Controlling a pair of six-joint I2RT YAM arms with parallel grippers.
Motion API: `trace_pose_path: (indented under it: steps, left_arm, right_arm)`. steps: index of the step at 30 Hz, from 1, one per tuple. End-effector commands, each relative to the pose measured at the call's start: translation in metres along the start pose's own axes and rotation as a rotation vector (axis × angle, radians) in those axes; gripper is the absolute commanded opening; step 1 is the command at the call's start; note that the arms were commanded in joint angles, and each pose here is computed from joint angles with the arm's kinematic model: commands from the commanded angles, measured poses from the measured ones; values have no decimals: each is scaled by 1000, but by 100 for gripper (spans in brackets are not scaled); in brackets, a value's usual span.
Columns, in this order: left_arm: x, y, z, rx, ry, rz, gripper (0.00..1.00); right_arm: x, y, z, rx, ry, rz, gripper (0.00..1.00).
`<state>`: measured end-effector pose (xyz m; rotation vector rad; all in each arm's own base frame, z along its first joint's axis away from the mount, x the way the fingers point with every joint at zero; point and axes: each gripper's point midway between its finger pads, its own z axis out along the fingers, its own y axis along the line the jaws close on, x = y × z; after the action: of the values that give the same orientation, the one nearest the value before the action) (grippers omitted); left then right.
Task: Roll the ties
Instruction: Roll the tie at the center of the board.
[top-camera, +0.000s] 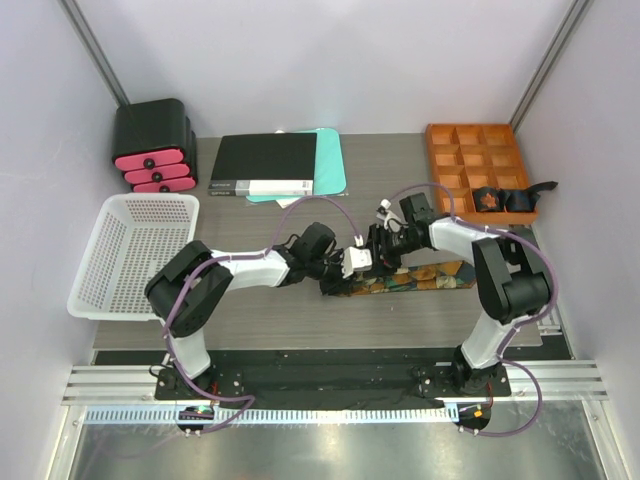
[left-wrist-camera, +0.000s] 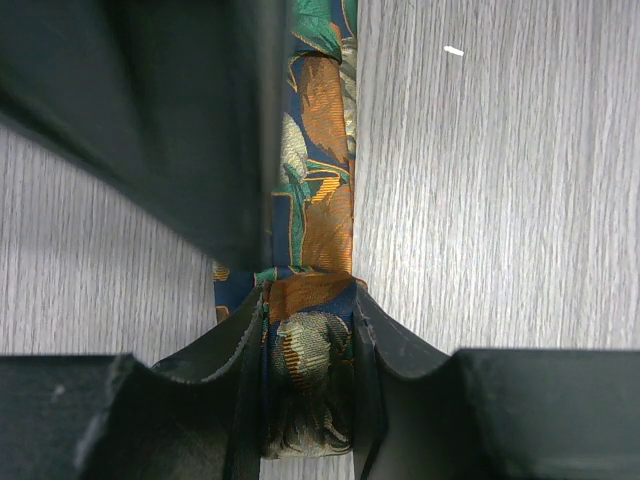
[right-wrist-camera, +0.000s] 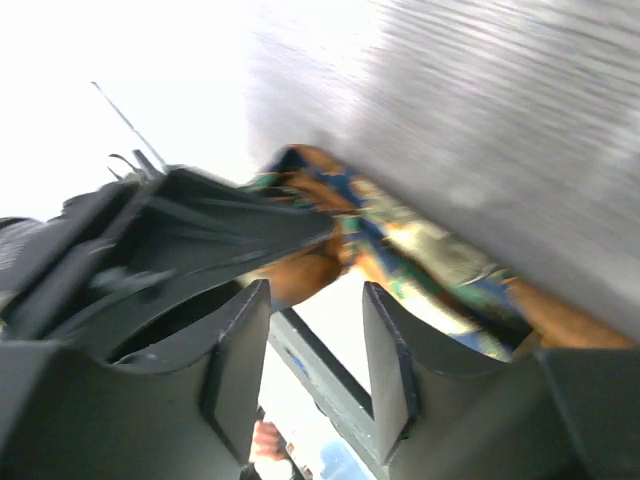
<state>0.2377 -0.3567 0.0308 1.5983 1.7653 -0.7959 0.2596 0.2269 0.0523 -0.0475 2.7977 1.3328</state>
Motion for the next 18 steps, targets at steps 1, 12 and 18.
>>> trace_pose_path:
  steps: [1,12,18]
  left_arm:
    - [66,-15,4,13,210,-57,20]
    - [62,-12,6,12,211,-48,25]
    - [63,-13,5,15,213,-45,27]
  right_arm:
    - [2,34,-13,-85,-32,-40,51]
    - [19,23,21,-57,33,-50,47]
    - [20,20,26,-36,33,-67,19]
